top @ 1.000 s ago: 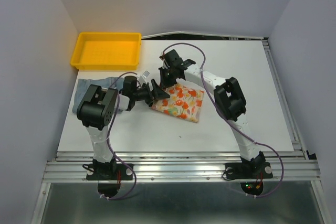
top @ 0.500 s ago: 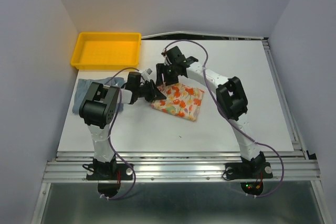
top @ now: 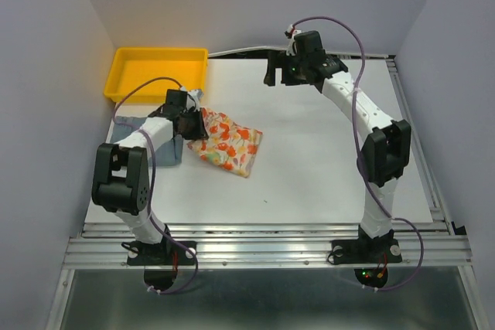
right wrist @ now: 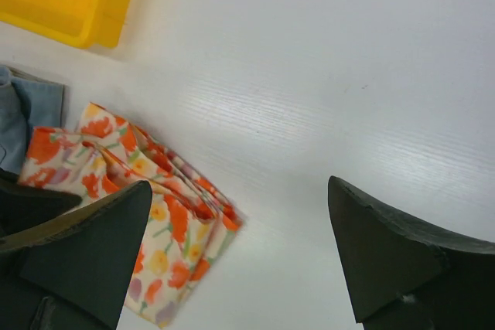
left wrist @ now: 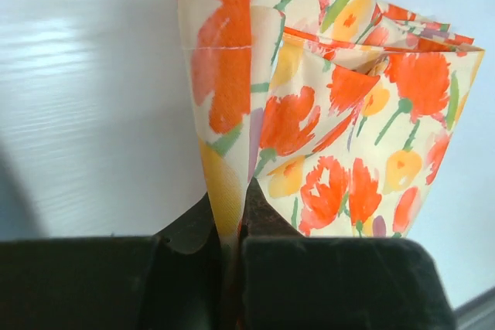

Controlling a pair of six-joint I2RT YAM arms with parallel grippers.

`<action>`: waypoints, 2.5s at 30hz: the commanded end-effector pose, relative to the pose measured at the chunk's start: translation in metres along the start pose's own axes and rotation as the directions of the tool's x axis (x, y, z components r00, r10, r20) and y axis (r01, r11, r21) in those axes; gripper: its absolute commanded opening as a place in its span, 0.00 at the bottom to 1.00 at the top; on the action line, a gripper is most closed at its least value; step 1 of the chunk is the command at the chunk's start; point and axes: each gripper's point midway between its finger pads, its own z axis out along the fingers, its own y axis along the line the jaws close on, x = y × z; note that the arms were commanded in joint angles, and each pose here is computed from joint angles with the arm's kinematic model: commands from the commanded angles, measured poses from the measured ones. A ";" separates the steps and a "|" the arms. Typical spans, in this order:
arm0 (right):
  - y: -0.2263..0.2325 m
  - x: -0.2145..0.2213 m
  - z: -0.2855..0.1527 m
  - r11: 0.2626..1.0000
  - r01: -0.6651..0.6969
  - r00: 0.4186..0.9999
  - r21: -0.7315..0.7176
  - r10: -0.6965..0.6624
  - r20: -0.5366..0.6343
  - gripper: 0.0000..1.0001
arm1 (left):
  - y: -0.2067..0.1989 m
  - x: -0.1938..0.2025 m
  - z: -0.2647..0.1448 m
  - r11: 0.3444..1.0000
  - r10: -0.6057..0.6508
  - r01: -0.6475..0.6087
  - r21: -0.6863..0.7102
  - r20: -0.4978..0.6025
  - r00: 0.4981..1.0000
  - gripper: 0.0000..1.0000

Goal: Fold and stack the skirts
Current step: Neatly place the folded skirt to the corner

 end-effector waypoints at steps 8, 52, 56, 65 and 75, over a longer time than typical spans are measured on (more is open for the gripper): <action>0.002 0.032 -0.012 0.997 0.074 0.996 0.003 -0.074 -0.049 1.00 | 0.071 -0.071 -0.110 0.940 0.214 -0.170 -0.296 0.124 0.969 0.00; -0.002 0.052 -0.008 0.996 0.089 0.988 -0.004 -0.089 -0.124 1.00 | 0.269 -0.059 -0.150 0.797 0.054 0.014 -0.603 0.094 0.994 0.24; -0.002 0.049 -0.013 0.995 0.097 0.989 0.001 -0.096 -0.116 1.00 | 0.263 -0.071 -0.162 0.806 0.090 0.000 -0.592 0.122 0.988 0.47; -0.009 0.037 -0.027 0.990 0.141 0.986 0.031 -0.137 -0.095 1.00 | 0.232 -0.117 -0.222 0.784 0.212 -0.052 -0.618 0.188 0.959 0.74; -0.102 0.031 -0.078 0.995 -0.072 0.995 0.068 0.077 -0.067 1.00 | 0.160 -0.164 -0.237 0.768 0.384 -0.187 -0.613 0.207 0.900 0.98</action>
